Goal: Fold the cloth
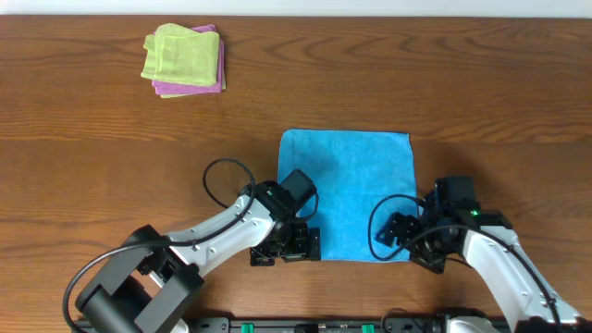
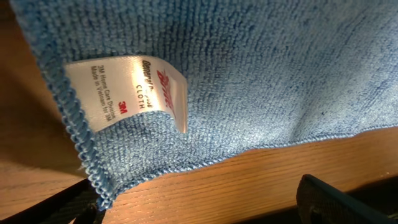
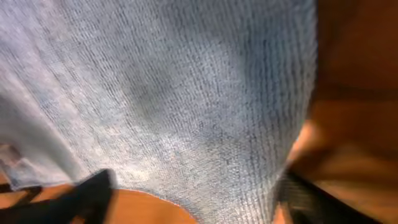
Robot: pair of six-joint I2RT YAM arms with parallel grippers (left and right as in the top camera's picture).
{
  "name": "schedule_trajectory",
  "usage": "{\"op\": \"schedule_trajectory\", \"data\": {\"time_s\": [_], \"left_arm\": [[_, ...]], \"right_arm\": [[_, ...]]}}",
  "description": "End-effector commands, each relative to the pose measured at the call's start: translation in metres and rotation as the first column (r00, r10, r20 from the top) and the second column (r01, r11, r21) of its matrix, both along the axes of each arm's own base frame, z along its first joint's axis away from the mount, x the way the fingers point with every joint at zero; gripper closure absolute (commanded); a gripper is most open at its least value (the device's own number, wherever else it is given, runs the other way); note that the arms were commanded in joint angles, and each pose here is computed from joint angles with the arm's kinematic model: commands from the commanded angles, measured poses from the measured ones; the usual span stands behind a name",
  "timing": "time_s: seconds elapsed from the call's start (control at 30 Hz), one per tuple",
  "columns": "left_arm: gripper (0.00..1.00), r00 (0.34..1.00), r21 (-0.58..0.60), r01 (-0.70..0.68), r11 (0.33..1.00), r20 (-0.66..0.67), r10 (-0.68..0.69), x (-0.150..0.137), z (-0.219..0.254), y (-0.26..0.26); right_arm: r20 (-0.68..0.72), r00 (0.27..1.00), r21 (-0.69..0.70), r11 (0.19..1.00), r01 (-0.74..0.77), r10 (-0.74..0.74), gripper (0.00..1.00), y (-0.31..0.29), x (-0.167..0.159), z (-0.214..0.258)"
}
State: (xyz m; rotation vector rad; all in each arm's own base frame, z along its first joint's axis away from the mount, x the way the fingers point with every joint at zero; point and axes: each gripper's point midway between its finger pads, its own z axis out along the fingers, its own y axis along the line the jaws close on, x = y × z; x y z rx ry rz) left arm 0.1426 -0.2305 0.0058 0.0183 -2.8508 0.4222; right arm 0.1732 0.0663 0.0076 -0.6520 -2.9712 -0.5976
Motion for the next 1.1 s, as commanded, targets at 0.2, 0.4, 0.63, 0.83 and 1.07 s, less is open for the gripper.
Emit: {"op": "schedule_trajectory", "data": {"time_s": [0.2, 0.4, 0.63, 0.83, 1.07], "left_arm": [[0.02, 1.000, 0.101, -0.013, 0.995, 0.004, 0.013, -0.002, -0.016, 0.019], [0.02, 1.000, 0.101, -0.017, 0.995, 0.005, 0.017, -0.002, -0.016, 0.019], [0.02, 1.000, 0.102, -0.017, 0.995, 0.005, 0.017, -0.002, -0.016, 0.019], [0.02, 1.000, 0.102, -0.017, 0.995, 0.006, 0.017, -0.002, -0.016, 0.019], [0.02, 1.000, 0.102, -0.017, 0.995, 0.006, 0.016, -0.002, -0.016, 0.019]], "right_arm": [[-0.162, 0.986, -0.105, 0.994, 0.028, -0.045, 0.02, -0.017, -0.038, -0.015], [-0.173, 0.982, -0.132, 0.990, 0.058, -0.080, 0.38, -0.021, -0.038, -0.015], [-0.175, 0.980, -0.143, 0.987, 0.073, -0.098, 0.66, -0.023, -0.038, -0.015], [-0.175, 0.979, -0.148, 0.986, 0.079, -0.105, 0.56, -0.023, -0.037, -0.015], [-0.166, 0.981, -0.146, 0.987, 0.072, -0.096, 0.49, -0.023, -0.034, -0.012]]}}
